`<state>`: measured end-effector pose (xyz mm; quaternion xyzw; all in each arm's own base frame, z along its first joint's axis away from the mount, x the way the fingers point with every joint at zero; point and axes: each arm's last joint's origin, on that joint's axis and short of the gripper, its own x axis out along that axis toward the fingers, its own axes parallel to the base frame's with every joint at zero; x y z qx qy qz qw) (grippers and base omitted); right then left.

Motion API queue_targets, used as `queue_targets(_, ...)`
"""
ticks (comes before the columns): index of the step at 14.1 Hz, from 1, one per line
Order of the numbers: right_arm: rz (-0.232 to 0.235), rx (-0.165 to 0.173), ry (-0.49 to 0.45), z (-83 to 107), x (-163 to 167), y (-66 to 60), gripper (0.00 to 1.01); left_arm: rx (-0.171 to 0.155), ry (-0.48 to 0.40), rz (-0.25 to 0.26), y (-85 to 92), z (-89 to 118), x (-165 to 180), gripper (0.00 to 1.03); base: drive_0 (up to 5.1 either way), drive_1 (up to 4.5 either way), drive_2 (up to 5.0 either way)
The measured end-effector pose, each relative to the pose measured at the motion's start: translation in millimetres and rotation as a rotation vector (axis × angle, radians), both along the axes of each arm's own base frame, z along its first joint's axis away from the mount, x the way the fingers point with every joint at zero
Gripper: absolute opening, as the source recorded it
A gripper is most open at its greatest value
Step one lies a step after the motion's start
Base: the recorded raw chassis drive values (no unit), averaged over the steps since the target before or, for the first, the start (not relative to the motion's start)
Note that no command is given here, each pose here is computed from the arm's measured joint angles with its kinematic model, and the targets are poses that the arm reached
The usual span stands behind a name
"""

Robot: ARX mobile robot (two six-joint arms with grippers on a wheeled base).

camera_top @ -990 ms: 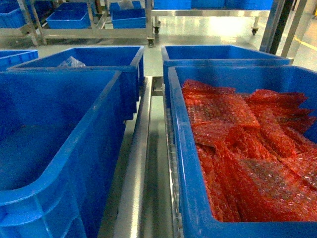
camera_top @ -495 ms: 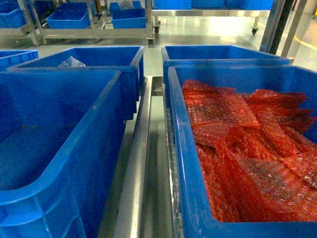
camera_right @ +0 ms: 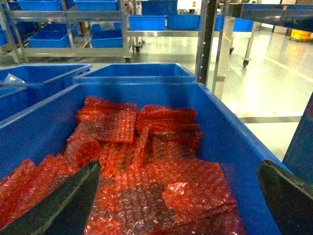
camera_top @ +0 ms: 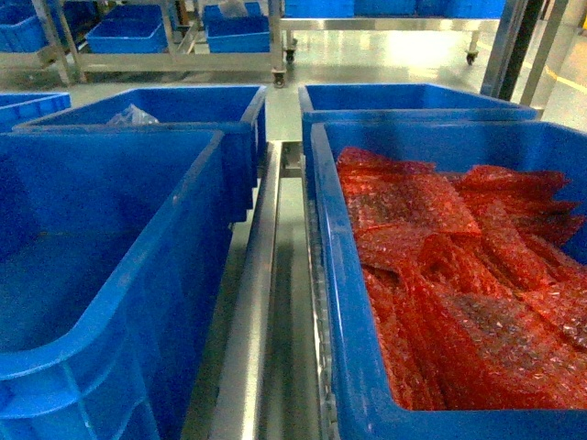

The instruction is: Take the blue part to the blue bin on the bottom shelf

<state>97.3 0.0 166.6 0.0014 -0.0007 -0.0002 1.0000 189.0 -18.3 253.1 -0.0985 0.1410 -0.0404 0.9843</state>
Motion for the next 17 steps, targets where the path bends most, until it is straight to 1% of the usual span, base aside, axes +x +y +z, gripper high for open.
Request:
queue_targets(1,0.0,0.0,0.0,0.0,0,0.0,0.98,-0.075,0.101,-0.037,4.3,-12,14,0.6,0.0,0.0,0.0)
queue_targets(2,0.0,0.0,0.0,0.1,0,0.0,0.98,-0.093,0.139,-0.03,5.1,-17,16,0.69,0.0,0.0,0.0)
queue_targets(3,0.0,0.0,0.0,0.0,0,0.0,0.98,-0.107,0.111,-0.03,5.5,-13,15,0.86,0.0,0.0,0.0)
queue_targets(4,0.0,0.0,0.0,0.1,0,0.0,0.98,-0.102,0.059,-0.026,5.0,-9,15,0.99,0.0,0.0,0.0)
queue_targets(5,0.0,0.0,0.0,0.0,0,0.0,0.98,-0.028,-0.093,0.023,3.9,-12,15,0.9,0.0,0.0,0.0)
queue_targets(6,0.0,0.0,0.0,0.0,0,0.0,0.98,0.013,-0.15,0.052,5.2,-16,11,0.85,0.0,0.0,0.0)
queue_targets(7,0.0,0.0,0.0,0.0,0,0.0,0.98,0.093,-0.23,0.066,13.0,-29,-1,0.73,0.0,0.0,0.0)
queue_targets(8,0.0,0.0,0.0,0.0,0,0.0,0.98,0.139,-0.267,0.103,19.3,-35,-8,0.61,0.0,0.0,0.0)
queue_targets(9,0.0,0.0,0.0,0.0,0,0.0,0.98,0.161,-0.283,0.099,19.4,-38,-15,0.49,0.0,0.0,0.0)
queue_targets(10,0.0,0.0,0.0,0.1,0,0.0,0.98,0.173,-0.285,0.08,17.8,-45,-21,0.37,0.0,0.0,0.0)
queue_targets(11,0.0,0.0,0.0,0.0,0,0.0,0.98,0.18,-0.275,0.08,17.8,-51,-27,0.24,0.0,0.0,0.0)
queue_targets(12,0.0,0.0,0.0,0.0,0,0.0,0.98,0.181,-0.273,0.081,17.8,-56,-32,0.1,0.0,0.0,0.0)
queue_targets(13,0.0,0.0,0.0,0.0,0,0.0,0.98,0.179,-0.277,0.082,18.0,-59,-36,0.01,0.0,0.0,0.0)
queue_targets(17,0.0,0.0,0.0,0.0,0,0.0,0.98,0.181,-0.273,0.082,18.0,-70,-50,0.02,0.0,0.0,0.0)
